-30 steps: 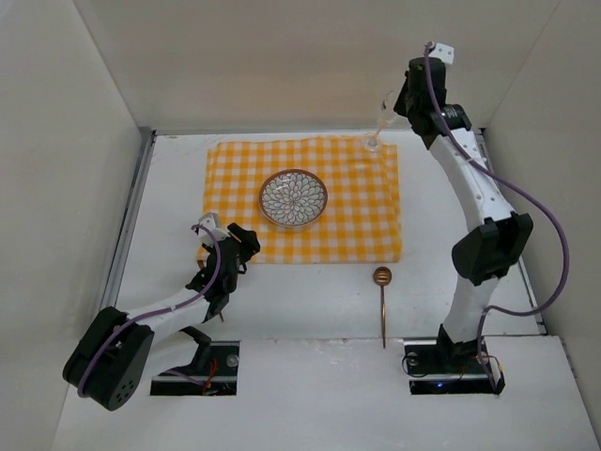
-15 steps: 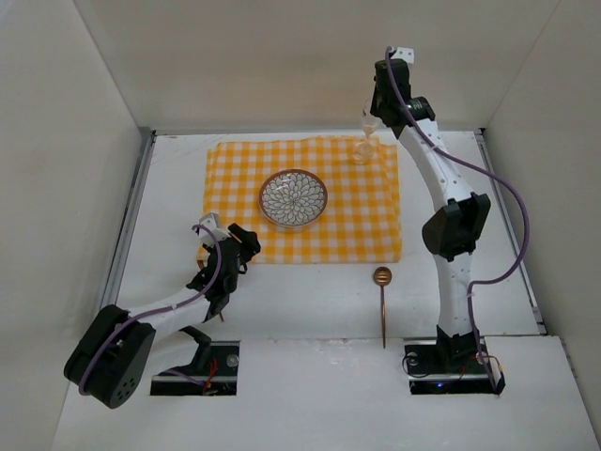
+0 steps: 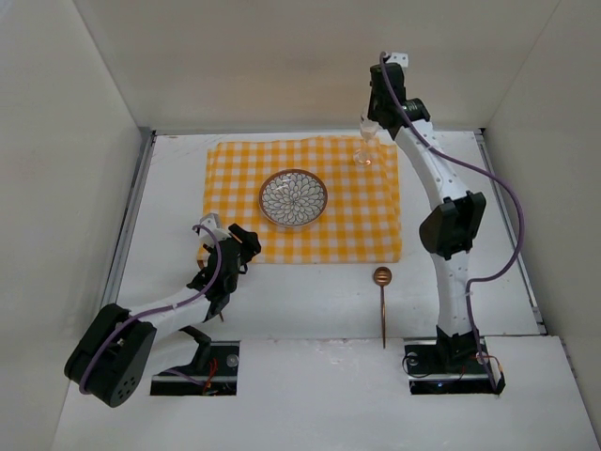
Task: Set the dinner table for one person
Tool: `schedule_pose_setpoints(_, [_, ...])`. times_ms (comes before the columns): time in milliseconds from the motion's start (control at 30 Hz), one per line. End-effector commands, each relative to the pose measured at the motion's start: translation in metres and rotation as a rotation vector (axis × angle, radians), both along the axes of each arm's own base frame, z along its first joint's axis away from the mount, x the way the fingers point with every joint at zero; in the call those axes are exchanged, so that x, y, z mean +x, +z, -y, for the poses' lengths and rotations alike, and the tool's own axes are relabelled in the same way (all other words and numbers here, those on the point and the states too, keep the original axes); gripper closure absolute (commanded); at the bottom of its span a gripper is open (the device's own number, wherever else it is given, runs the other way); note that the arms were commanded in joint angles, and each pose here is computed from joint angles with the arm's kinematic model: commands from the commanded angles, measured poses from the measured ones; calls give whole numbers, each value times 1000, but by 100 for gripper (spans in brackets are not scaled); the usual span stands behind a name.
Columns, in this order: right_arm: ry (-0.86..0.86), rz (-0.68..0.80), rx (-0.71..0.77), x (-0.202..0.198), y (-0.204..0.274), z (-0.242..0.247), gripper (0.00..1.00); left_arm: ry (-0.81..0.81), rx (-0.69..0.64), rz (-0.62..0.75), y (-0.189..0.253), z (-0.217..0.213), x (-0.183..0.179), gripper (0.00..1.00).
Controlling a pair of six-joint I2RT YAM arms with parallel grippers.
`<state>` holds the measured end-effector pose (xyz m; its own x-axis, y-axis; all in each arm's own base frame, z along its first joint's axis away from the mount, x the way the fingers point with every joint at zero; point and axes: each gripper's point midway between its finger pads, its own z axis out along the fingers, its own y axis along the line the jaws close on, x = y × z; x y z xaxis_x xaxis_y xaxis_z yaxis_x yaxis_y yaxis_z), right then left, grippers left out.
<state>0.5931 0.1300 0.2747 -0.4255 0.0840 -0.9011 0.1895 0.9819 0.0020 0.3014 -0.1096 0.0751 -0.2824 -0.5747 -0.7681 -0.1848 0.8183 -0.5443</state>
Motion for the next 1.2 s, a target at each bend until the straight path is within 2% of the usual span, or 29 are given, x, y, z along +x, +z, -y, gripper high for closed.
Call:
schedule_pose_setpoints(0, [6, 88, 32, 6, 29, -9, 91, 13, -31, 43, 13, 1, 7, 47])
schedule_pose_setpoints(333, [12, 47, 39, 10, 8, -11, 88, 14, -32, 43, 13, 1, 7, 47])
schedule_pose_setpoints(467, [-1, 48, 50, 11, 8, -6, 79, 14, -31, 40, 12, 1, 7, 47])
schedule_pose_setpoints(567, [-1, 62, 59, 10, 14, -6, 67, 14, -31, 40, 12, 1, 7, 47])
schedule_pose_setpoints(767, [11, 104, 87, 4, 39, -5, 59, 6, -33, 36, 11, 3, 8, 47])
schedule_pose_setpoints(1167, [13, 143, 136, -2, 64, 7, 54, 3, -36, 31, 10, 4, 8, 47])
